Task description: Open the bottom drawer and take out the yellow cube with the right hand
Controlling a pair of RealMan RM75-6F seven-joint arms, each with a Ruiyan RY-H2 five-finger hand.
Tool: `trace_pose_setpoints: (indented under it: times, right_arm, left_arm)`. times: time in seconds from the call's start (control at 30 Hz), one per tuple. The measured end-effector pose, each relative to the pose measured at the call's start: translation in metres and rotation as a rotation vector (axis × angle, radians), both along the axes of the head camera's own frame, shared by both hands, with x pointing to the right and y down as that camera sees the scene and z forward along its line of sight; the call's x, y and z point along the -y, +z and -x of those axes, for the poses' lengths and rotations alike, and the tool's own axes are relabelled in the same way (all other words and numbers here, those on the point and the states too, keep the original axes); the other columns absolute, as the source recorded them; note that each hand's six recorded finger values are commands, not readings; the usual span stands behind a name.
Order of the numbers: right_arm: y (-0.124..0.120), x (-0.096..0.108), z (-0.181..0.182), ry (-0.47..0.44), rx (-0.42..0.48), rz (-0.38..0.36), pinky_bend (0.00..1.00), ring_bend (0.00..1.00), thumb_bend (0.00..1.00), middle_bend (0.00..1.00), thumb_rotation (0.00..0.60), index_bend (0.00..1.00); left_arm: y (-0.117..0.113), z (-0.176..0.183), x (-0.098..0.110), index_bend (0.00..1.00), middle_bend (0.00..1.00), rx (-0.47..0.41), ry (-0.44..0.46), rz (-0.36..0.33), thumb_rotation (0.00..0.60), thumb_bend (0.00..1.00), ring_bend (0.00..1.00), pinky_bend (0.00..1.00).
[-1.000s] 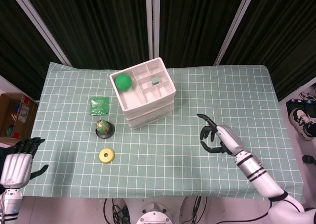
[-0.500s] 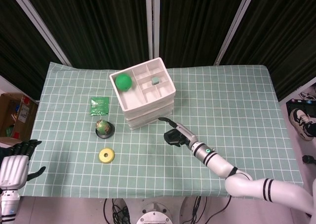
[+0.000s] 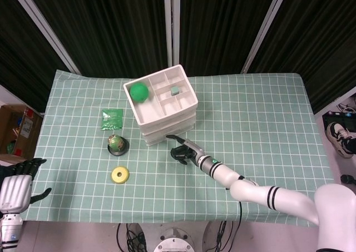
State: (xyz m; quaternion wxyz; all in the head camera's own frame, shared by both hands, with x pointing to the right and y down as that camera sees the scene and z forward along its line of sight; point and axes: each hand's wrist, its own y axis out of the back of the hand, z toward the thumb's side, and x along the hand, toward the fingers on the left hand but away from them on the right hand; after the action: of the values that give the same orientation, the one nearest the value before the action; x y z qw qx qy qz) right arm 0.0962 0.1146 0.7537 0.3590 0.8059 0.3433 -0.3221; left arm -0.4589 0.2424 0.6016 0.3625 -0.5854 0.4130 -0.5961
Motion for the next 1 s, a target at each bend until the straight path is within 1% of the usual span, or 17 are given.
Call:
trace_pose_setpoints:
  times: [0.17,0.33,0.83,0.93,1.0]
  right_arm:
    - [0.007,-0.002,0.004,-0.007,-0.007,0.011,0.90,0.84,0.63,0.75,0.600,0.10]
    - [0.014,-0.002,0.007,0.004,-0.016,0.017,0.90,0.84,0.64,0.75,0.600,0.10]
    - [0.023,0.005,0.028,0.008,-0.005,0.013,0.90,0.84,0.66,0.75,0.600,0.10]
    - [0.025,0.006,0.032,0.013,-0.005,0.010,0.90,0.84,0.67,0.75,0.600,0.12]
    - [0.026,0.007,0.033,0.015,-0.007,0.010,0.90,0.84,0.68,0.75,0.600,0.16]
  left_arm:
    - [0.001,0.000,0.001,0.22,0.20,-0.003,0.001,0.001,0.600,0.12,0.18,0.21]
    - [0.001,0.000,0.001,0.22,0.20,-0.004,-0.001,0.002,0.600,0.12,0.18,0.21]
    - [0.000,0.003,0.000,0.22,0.20,-0.005,-0.014,0.006,0.600,0.12,0.18,0.21]
    - [-0.001,0.003,0.000,0.22,0.20,-0.006,-0.017,0.006,0.600,0.12,0.18,0.21]
    - [-0.001,0.003,-0.001,0.22,0.20,-0.008,-0.018,0.007,0.600,0.12,0.18,0.21]
